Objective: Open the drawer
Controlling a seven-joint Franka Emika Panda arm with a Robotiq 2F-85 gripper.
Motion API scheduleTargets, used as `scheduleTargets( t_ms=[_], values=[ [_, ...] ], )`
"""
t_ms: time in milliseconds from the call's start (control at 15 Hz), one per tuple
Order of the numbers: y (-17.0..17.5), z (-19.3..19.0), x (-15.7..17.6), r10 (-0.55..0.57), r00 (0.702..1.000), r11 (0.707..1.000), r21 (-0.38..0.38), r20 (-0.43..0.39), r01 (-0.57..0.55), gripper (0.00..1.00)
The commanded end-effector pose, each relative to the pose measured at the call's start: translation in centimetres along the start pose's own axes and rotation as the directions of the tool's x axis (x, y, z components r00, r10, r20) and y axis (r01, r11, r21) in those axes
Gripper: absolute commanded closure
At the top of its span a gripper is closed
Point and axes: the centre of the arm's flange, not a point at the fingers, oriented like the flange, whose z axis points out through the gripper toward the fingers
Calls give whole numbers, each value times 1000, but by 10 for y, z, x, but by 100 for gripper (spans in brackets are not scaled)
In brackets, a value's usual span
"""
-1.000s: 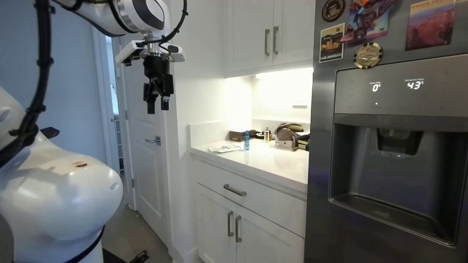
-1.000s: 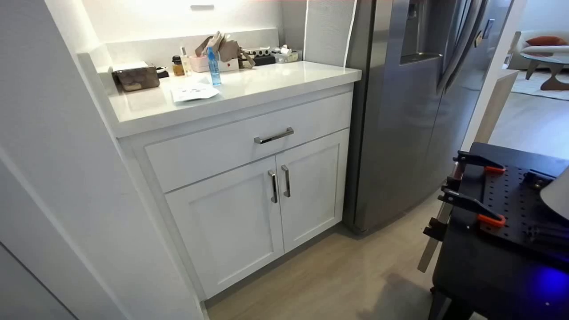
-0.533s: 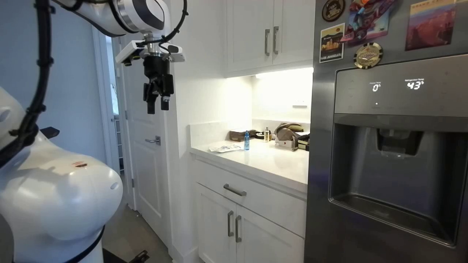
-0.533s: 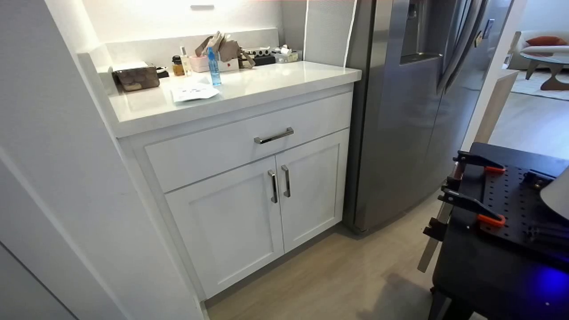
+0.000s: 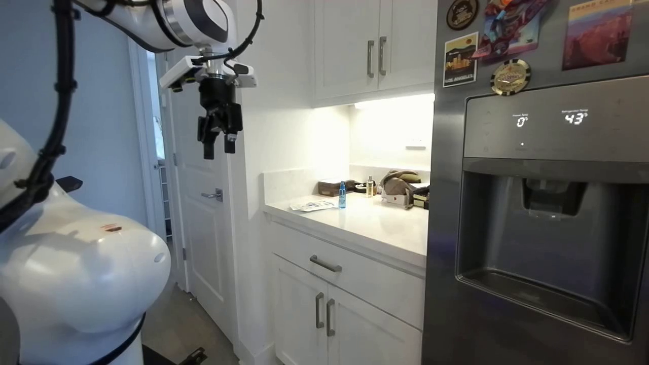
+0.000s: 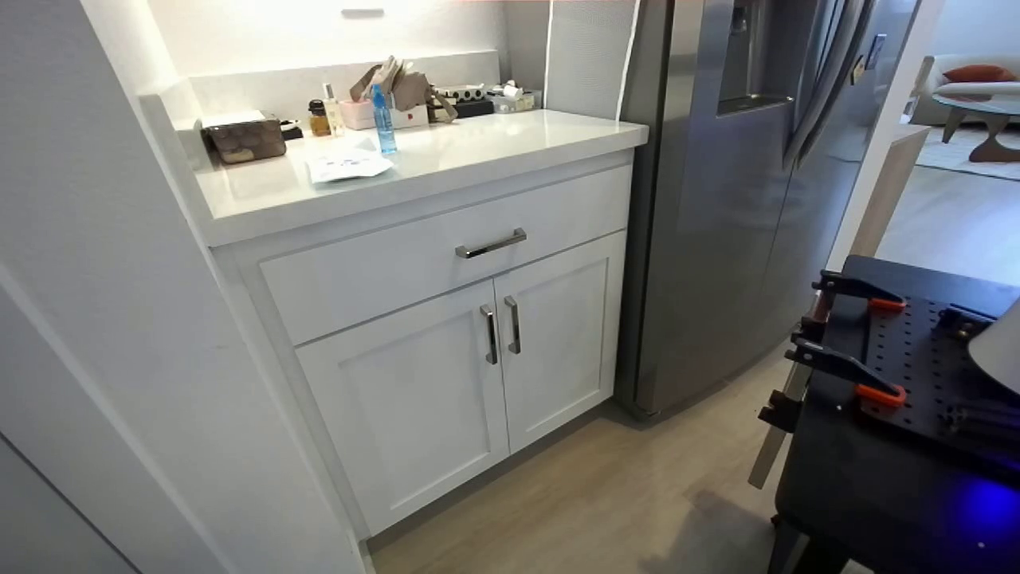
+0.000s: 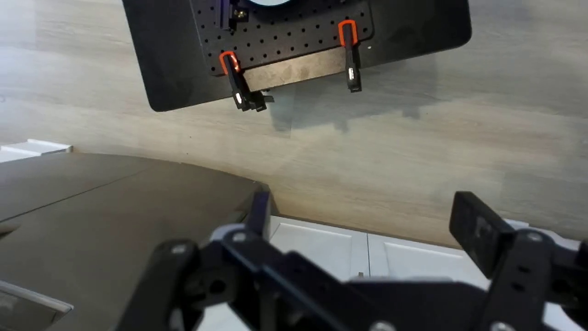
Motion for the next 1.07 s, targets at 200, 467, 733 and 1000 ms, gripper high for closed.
scheduleTargets(
  t_ms=[200,467,733,1000],
  values=[
    [-21,-1,68,-315,943,942,-90,105,324,0],
    [-27,19,76,-368,922,922,-82,119,379,0],
    [-42,29,107,-406,896,904,-65,178,423,0],
    [-60,27,120,-243,960,968,-29,136,249,0]
  ],
)
